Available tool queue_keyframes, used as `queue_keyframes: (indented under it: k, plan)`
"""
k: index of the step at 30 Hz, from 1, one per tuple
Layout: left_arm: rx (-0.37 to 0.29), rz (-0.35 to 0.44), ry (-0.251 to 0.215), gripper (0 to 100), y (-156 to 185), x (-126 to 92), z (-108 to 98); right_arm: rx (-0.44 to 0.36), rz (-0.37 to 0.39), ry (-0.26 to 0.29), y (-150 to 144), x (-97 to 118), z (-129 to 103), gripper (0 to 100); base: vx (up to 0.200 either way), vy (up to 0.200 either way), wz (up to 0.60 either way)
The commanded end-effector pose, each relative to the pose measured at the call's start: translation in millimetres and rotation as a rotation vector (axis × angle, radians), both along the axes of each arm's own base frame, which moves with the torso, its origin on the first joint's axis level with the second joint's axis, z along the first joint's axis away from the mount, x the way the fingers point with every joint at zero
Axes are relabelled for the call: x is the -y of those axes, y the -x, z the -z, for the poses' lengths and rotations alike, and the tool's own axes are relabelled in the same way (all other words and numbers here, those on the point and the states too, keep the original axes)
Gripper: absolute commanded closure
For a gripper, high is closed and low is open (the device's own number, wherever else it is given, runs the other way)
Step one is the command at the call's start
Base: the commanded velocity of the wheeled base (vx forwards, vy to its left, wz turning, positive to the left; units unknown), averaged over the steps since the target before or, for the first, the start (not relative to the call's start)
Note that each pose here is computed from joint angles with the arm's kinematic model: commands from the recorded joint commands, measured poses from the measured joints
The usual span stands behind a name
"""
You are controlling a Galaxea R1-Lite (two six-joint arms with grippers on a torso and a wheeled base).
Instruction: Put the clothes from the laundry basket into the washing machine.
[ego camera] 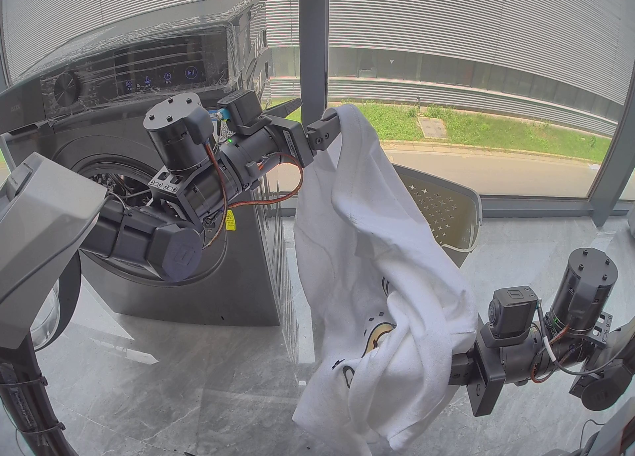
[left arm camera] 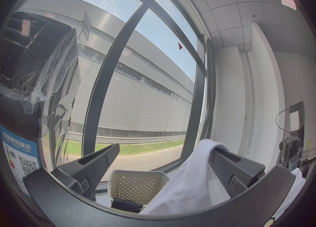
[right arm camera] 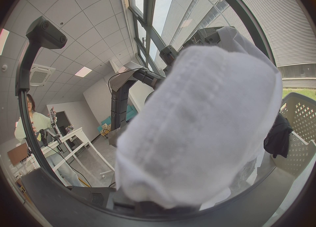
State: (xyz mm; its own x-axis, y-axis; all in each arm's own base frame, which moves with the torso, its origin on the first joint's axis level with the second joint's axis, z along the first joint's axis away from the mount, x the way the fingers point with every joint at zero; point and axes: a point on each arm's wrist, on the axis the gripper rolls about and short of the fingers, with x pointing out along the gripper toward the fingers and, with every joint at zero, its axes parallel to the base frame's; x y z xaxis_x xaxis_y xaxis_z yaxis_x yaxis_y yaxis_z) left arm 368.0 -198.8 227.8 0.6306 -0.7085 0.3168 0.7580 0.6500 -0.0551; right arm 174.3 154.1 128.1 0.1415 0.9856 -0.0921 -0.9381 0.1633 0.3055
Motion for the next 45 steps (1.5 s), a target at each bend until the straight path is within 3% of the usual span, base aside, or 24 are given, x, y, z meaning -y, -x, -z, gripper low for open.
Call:
queue_keyframes:
  k: [1, 7, 11, 13, 17, 21, 25, 34, 38, 42, 45]
  plan:
    - [-0.017, -0.006, -0.008, 0, -5, 0, 11, 0.003, 0.000, -0.002, 0, 0, -1, 100, 0.000, 0.000, 0.00]
    - [-0.067, -0.017, -0.041, 0, -6, -8, 42, 0.011, 0.004, -0.009, 1, 1, -3, 100, 0.000, 0.000, 0.00]
    - [-0.068, -0.011, -0.045, 0, -4, -11, 51, 0.012, 0.008, -0.011, 1, 1, -4, 100, 0.000, 0.000, 0.00]
    - [-0.101, 0.007, -0.076, 0, 1, -28, 75, 0.018, 0.020, -0.022, 0, 3, -8, 100, 0.000, 0.000, 0.00]
    - [-0.117, 0.010, -0.097, 0, 6, -41, 89, 0.019, 0.034, -0.031, -2, 5, -10, 100, 0.000, 0.000, 0.00]
    - [-0.112, 0.053, -0.160, 0, 24, -58, 112, 0.032, 0.072, -0.039, -8, 11, -14, 100, 0.000, 0.000, 0.00]
    - [-0.115, 0.054, -0.185, 0, 33, -66, 122, 0.065, 0.121, -0.065, -17, 19, -24, 100, 0.000, 0.000, 0.00]
    - [-0.162, 0.010, -0.200, 0, 36, -84, 132, 0.111, 0.241, -0.100, -30, 41, -38, 100, 0.000, 0.000, 0.00]
    - [-0.161, 0.007, -0.201, 0, 36, -85, 132, 0.126, 0.254, -0.109, -29, 45, -43, 100, 0.000, 0.000, 0.00]
    - [-0.130, 0.048, -0.202, 0, 44, -80, 124, 0.118, 0.256, -0.117, -29, 45, -45, 100, 0.000, 0.000, 0.00]
    - [-0.058, 0.142, -0.230, 0, 58, -70, 111, 0.107, 0.253, -0.123, -28, 45, -45, 100, 0.000, 0.000, 0.00]
